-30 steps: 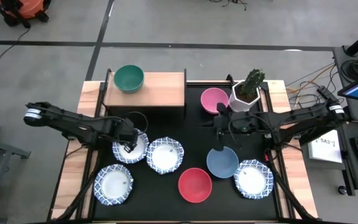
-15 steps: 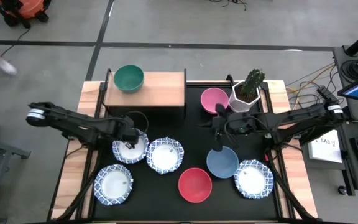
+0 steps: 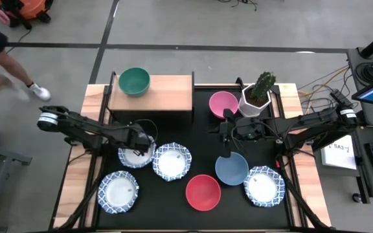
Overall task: Place and stack bowls onto a shelf
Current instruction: Put the white patterned plate on the shelf
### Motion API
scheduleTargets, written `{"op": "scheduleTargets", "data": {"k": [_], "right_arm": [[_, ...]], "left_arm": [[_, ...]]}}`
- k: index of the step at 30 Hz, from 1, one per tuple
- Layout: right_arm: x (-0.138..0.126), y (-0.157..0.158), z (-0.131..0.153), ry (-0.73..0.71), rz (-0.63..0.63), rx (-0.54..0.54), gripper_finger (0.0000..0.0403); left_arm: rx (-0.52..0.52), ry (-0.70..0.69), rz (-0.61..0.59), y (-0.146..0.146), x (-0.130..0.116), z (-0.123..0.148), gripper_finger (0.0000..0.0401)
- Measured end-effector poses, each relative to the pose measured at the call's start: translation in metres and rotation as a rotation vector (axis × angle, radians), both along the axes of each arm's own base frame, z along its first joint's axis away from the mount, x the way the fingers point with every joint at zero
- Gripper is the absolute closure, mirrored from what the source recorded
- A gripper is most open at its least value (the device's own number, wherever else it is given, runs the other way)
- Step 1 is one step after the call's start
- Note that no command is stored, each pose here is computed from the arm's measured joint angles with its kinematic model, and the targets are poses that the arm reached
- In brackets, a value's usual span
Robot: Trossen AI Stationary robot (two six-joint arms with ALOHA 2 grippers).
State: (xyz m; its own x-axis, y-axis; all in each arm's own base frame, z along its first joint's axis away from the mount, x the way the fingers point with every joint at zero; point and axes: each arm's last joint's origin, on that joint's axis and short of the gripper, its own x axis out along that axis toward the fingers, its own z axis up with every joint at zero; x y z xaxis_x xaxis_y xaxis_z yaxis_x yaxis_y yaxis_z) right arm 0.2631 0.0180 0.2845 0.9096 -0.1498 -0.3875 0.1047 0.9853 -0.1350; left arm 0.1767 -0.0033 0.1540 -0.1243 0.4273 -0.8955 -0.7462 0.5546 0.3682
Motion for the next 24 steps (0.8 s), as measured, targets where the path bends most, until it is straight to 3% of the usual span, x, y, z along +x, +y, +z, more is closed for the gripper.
{"op": "scheduleTargets", "data": {"k": [11,19,24], "right_arm": [[0.0,0.0,0.0,0.0,0.0,0.0,0.039],[0.0,0.0,0.0,0.002,0.0,0.0,0.039],[0.0,0.0,0.0,0.002,-0.001,0.001,0.039]], "left_arm": [[-0.02,0.013,-0.008,-0.001,0.0,-0.001,0.0396],[-0.034,-0.011,-0.031,-0.001,0.002,0.012,0.04],[-0.109,-0.067,-0.052,-0.003,0.006,0.025,0.0394]]}}
